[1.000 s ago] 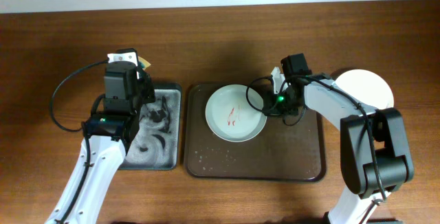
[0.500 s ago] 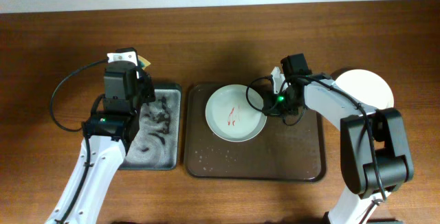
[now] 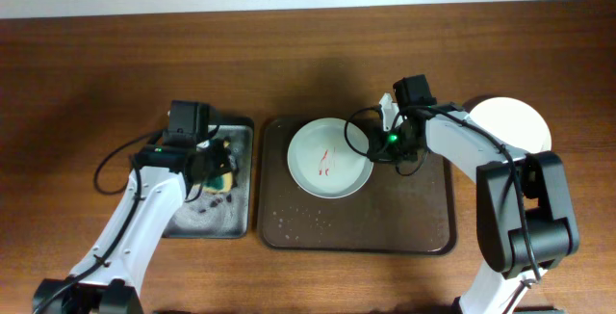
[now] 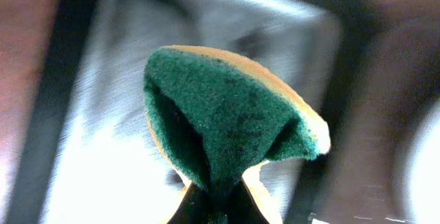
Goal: Clean dirty plates on tray and stack at the side
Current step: 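Scrub the last plate with the sponge in the left gripper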
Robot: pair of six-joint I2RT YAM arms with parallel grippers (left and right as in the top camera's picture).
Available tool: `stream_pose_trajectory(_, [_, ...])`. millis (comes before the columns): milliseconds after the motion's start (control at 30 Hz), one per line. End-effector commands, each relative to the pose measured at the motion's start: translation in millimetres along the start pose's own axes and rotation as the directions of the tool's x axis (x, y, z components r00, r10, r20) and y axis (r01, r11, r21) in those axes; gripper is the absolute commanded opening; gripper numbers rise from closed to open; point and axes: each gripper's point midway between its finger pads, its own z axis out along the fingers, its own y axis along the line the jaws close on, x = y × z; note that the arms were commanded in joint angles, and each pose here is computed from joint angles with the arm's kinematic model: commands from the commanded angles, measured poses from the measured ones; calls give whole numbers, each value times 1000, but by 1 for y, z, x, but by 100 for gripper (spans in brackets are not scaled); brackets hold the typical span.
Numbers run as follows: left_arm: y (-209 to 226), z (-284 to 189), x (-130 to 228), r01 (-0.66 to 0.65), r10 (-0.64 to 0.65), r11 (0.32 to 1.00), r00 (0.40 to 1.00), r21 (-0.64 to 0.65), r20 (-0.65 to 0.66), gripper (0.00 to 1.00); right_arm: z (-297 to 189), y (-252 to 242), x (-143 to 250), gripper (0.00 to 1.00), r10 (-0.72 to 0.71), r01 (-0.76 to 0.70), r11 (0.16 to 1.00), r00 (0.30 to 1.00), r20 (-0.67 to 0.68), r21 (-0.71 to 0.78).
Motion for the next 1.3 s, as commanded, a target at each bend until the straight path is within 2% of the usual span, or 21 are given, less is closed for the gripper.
stream_pose_trajectory(0, [-84, -27, -24, -136, 108, 949, 988, 284, 112, 0, 10, 13, 11, 4, -39, 39, 999, 999, -38, 1])
stream_pose_trajectory(67, [-136, -31, -13, -224, 177, 905, 971, 361, 159, 0, 16, 28, 18, 4, -85, 85, 996, 995, -55, -3])
stream_pose_trajectory(100, [-151, -25, -2, -214, 176, 900, 976, 380, 132, 0, 17, 32, 20, 4, -95, 94, 996, 994, -57, -5])
stream_pose_trajectory(200, [-174, 2, 26, -141, 142, 909, 990, 392, 27, 0, 17, 32, 20, 4, -95, 95, 995, 994, -57, -6])
stream_pose_trajectory(300, [-198, 35, 59, -146, 177, 908, 983, 392, -44, 0, 17, 32, 20, 4, -95, 95, 995, 994, -57, -5])
stream_pose_trajectory(400, [-191, 52, 76, -150, 194, 927, 976, 344, -99, 0, 17, 32, 20, 4, -95, 95, 995, 994, -57, -5])
stream_pose_trajectory(500, [-136, 64, 69, -177, 182, 982, 980, 71, -78, 0, 17, 30, 19, 4, -95, 95, 995, 994, -56, 5])
stream_pose_trajectory(567, [-130, 65, 55, -150, 152, 987, 987, 52, -52, 0, 17, 27, 20, 4, -93, 95, 995, 994, -57, 21])
stream_pose_trajectory(633, [-141, 57, 25, -96, 98, 988, 995, 118, -12, 0, 17, 27, 19, 4, -93, 94, 995, 994, -56, 21])
stream_pose_trajectory(700, [-176, 46, 12, -91, 91, 957, 996, 274, 14, 0, 17, 27, 19, 4, -93, 95, 995, 994, -56, 21])
stream_pose_trajectory(767, [-207, 39, 15, -119, 115, 916, 993, 382, 33, 0, 17, 27, 19, 4, -93, 95, 995, 994, -56, 20])
stream_pose_trajectory(867, [-225, 54, 50, -152, 173, 911, 985, 382, -19, 0, 17, 27, 19, 4, -93, 94, 995, 994, -57, 20])
stream_pose_trajectory(967, [-209, 68, 84, -129, 181, 944, 972, 304, -150, 0, 17, 27, 20, 4, -93, 94, 995, 994, -58, 22])
stream_pose_trajectory(1067, [-164, 69, 102, -110, 155, 979, 947, 170, -283, 0, 17, 27, 20, 4, -93, 94, 995, 994, -59, 22])
stream_pose_trajectory(1133, [-138, 67, 91, -86, 109, 992, 952, 90, -286, 0, 17, 27, 20, 4, -93, 94, 995, 994, -59, 22])
stream_pose_trajectory(1200, [-130, 58, 70, -110, 135, 988, 961, 112, -241, 0, 17, 27, 20, 4, -93, 94, 995, 994, -58, 22])
stream_pose_trajectory(1267, [-141, 39, 49, -161, 190, 973, 967, 168, -168, 0, 17, 27, 20, 4, -93, 94, 995, 994, -58, 22])
